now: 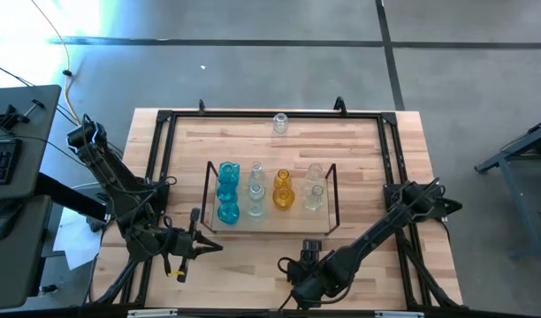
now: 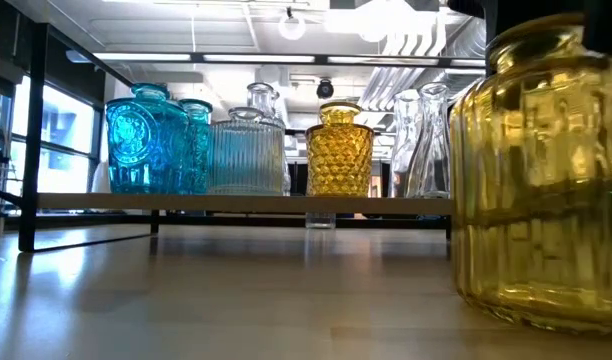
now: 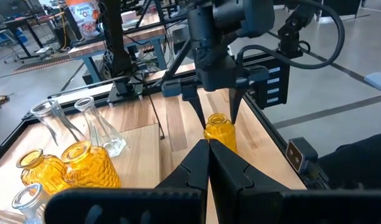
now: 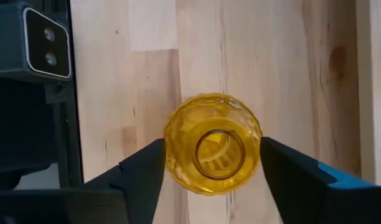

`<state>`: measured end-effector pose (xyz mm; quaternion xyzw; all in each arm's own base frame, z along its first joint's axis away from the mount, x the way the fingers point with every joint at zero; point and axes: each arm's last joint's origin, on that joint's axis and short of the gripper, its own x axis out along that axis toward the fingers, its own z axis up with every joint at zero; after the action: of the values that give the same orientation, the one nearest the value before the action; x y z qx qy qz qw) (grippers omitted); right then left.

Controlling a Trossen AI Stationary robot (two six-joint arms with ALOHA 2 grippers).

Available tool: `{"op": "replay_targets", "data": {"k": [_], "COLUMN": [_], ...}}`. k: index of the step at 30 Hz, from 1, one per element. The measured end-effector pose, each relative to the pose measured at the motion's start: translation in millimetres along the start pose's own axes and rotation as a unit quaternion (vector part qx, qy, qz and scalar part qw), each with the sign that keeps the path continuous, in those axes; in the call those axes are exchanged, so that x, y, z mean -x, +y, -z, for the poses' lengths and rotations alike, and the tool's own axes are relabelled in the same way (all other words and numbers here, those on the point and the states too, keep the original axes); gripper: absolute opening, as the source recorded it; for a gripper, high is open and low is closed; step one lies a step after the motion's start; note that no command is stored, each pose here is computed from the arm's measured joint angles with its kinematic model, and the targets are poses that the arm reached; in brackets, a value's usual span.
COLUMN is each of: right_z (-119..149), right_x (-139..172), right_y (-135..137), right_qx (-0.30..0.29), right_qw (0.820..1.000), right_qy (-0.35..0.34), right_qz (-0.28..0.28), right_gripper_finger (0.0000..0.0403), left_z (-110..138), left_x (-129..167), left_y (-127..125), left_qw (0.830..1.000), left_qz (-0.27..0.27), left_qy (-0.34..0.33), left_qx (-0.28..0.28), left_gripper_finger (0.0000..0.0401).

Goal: Sort vases onto shelf
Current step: Put the yellow vase on the shelf

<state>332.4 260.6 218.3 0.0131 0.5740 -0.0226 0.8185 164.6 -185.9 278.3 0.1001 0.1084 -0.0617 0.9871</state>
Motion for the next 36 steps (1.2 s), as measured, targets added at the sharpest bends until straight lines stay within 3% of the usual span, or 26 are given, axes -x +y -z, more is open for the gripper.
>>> {"op": "replay_targets", "data": {"k": [11, 18, 24, 36], "right_z": [-1, -17, -35, -67], "right_x": [2, 31, 51, 45], "right_y": [0, 3, -16, -70], "right_qx": [0.016, 0.054, 0.069, 0.058], "right_qw": [1.0, 0.998, 0.997, 0.997], "right_qy": [-0.001, -0.019, -0.029, -0.007], "right_qz": [-0.002, -0.011, 0.023, 0.056], "right_gripper_finger": [0.0119, 0.0118, 0.012, 0.0122], "left_z": [0, 0, 0, 1], "left_x": [0, 0, 0, 0], "left_y": [0, 0, 0, 0], "left_qw": [1.0, 1.0, 1.0, 1.0], "left_qz": [0.0, 0.0, 0.002, 0.002], "left_qy": [0.0, 0.0, 0.0, 0.006], "left_qx": [0.0, 0.0, 0.004, 0.002], "left_gripper_finger": [0.0, 0.0, 0.0, 0.0]}}
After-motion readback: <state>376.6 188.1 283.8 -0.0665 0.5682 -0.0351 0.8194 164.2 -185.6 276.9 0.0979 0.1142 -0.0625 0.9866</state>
